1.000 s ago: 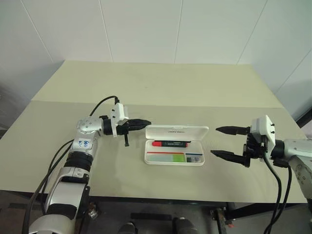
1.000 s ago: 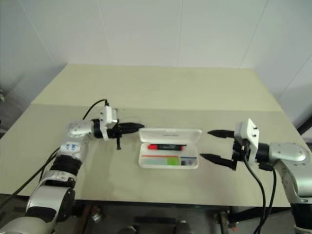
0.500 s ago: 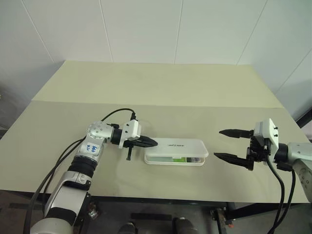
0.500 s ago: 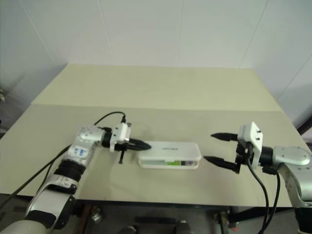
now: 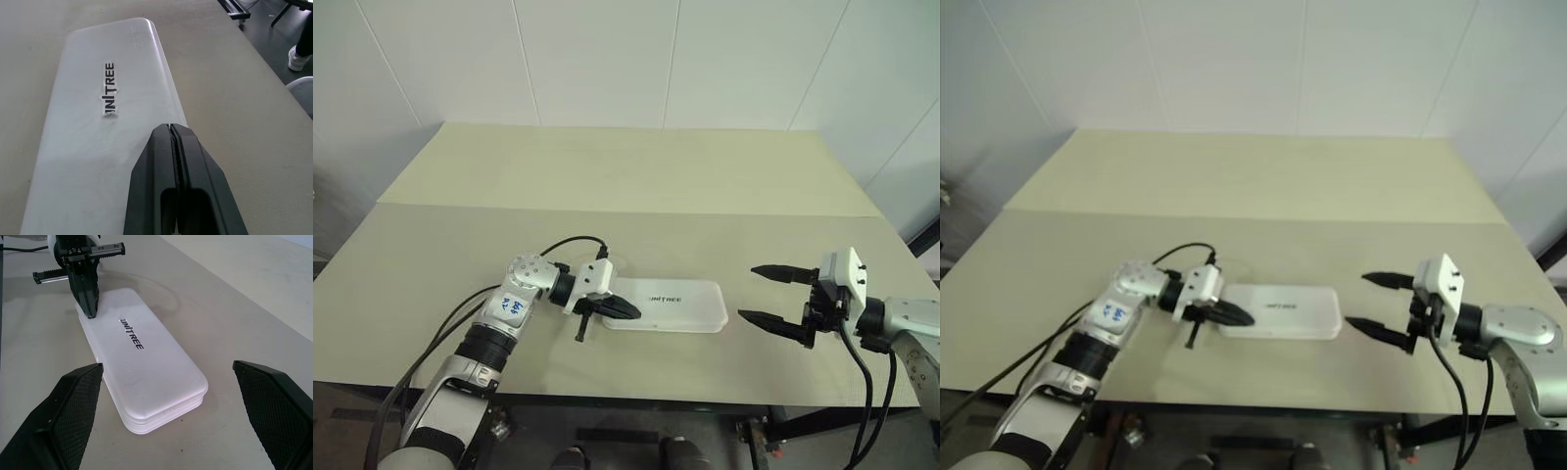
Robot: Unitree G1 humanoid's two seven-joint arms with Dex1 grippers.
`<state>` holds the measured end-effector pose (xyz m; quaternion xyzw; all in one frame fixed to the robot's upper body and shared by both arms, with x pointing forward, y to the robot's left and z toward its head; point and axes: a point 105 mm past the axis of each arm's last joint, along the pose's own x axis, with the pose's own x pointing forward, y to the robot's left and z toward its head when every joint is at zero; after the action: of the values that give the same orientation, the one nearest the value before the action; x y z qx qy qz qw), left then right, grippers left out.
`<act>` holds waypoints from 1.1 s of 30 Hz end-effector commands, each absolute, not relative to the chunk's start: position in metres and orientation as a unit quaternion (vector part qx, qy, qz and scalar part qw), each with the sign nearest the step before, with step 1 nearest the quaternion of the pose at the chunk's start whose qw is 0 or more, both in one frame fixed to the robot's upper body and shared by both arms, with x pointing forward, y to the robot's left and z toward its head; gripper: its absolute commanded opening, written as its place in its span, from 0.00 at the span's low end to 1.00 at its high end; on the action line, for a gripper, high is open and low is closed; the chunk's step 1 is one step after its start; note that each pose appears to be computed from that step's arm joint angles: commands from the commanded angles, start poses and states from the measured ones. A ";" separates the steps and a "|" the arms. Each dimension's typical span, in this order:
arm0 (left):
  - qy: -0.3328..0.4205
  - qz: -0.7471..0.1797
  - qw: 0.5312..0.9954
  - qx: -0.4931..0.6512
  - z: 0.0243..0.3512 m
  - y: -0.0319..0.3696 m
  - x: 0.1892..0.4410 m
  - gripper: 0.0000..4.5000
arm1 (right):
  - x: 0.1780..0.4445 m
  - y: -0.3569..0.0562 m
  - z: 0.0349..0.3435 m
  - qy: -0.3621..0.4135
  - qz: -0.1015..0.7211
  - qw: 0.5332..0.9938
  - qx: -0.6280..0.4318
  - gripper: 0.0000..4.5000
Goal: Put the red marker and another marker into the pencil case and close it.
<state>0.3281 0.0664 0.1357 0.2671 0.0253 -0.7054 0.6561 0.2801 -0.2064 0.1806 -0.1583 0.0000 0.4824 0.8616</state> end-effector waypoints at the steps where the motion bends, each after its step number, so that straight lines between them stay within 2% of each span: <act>1: 0.039 -0.686 0.667 0.289 0.134 0.066 0.334 0.01 | 0.276 -0.202 0.192 -0.029 0.482 0.859 -0.171 1.00; 13: 0.071 -0.676 0.675 0.287 0.126 0.069 0.335 0.01 | 0.278 -0.197 0.191 -0.035 0.484 0.858 -0.166 1.00; 16: 0.111 -0.683 0.665 0.282 0.117 0.072 0.330 0.01 | 0.278 -0.196 0.191 -0.036 0.485 0.858 -0.165 1.00; 19: 0.119 -0.678 0.666 0.288 0.112 0.074 0.329 0.01 | 0.279 -0.195 0.192 -0.038 0.486 0.857 -0.165 1.00; 22: 0.093 -0.673 0.683 0.266 0.121 0.070 0.331 0.01 | 0.280 -0.193 0.192 -0.039 0.489 0.856 -0.164 1.00; 28: -0.024 -0.666 0.725 0.176 0.172 0.073 0.334 0.01 | 0.281 -0.192 0.191 -0.037 0.493 0.854 -0.165 1.00; 30: -0.012 -0.645 0.748 0.154 0.178 0.091 0.339 0.01 | 0.283 -0.193 0.192 -0.035 0.496 0.851 -0.168 1.00; 33: -0.042 -0.615 0.772 0.155 0.187 0.115 0.342 0.01 | 0.284 -0.196 0.193 -0.030 0.499 0.849 -0.172 1.00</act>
<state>0.3432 0.1042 0.1755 0.1645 -0.0103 -0.6262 0.7620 0.2851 -0.1930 0.1829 -0.1545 -0.0168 0.4991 0.8525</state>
